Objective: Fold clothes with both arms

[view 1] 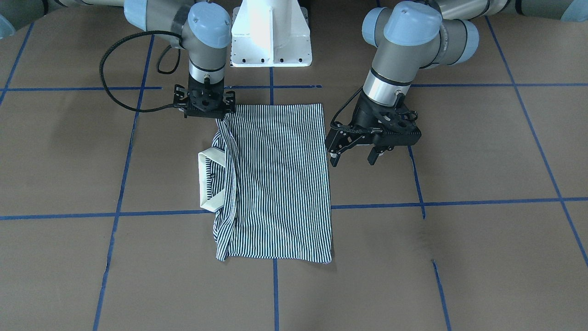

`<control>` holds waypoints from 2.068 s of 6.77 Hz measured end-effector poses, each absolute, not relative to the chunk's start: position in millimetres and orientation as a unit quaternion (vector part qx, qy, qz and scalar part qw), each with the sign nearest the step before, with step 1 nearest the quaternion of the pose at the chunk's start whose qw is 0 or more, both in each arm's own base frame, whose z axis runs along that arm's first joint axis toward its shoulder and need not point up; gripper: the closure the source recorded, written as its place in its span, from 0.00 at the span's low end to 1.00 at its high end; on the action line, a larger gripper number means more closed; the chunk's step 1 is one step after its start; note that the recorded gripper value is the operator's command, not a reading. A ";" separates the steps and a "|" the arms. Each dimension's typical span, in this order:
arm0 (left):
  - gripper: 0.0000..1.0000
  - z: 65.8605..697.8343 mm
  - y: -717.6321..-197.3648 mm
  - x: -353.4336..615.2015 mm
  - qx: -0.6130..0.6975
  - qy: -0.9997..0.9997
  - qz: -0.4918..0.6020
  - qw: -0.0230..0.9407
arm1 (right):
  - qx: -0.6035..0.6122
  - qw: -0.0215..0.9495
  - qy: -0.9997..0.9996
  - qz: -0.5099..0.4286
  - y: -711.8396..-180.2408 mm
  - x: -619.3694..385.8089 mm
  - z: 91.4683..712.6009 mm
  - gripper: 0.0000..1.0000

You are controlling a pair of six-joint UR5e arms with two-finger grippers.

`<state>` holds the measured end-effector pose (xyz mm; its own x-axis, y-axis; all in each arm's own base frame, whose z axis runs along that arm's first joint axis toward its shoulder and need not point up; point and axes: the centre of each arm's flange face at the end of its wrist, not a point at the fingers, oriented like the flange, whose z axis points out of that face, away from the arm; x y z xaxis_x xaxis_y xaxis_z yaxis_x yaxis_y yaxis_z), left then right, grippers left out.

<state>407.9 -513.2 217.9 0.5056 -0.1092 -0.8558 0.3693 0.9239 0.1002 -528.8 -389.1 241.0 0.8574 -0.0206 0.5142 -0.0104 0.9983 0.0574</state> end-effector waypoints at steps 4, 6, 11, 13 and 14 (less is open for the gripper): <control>0.00 222.8 -514.9 409.9 0.140 0.483 -0.138 0.853 | 0.021 0.964 -0.267 -0.008 -427.3 -584.4 260.2 0.00; 0.00 223.3 -515.0 410.0 0.140 0.483 -0.138 0.853 | 0.006 0.969 -0.246 -0.007 -425.4 -582.9 267.9 0.00; 0.00 222.4 -514.9 409.8 0.141 0.486 -0.137 0.852 | -0.008 0.977 -0.210 -0.020 -428.2 -570.9 280.9 0.00; 0.00 222.4 -515.1 410.1 0.142 0.487 -0.137 0.851 | -0.010 0.981 -0.192 -0.029 -431.4 -539.1 308.7 0.00; 0.00 222.6 -515.2 410.2 0.142 0.487 -0.137 0.851 | -0.008 0.982 -0.185 -0.034 -431.1 -516.9 327.8 0.00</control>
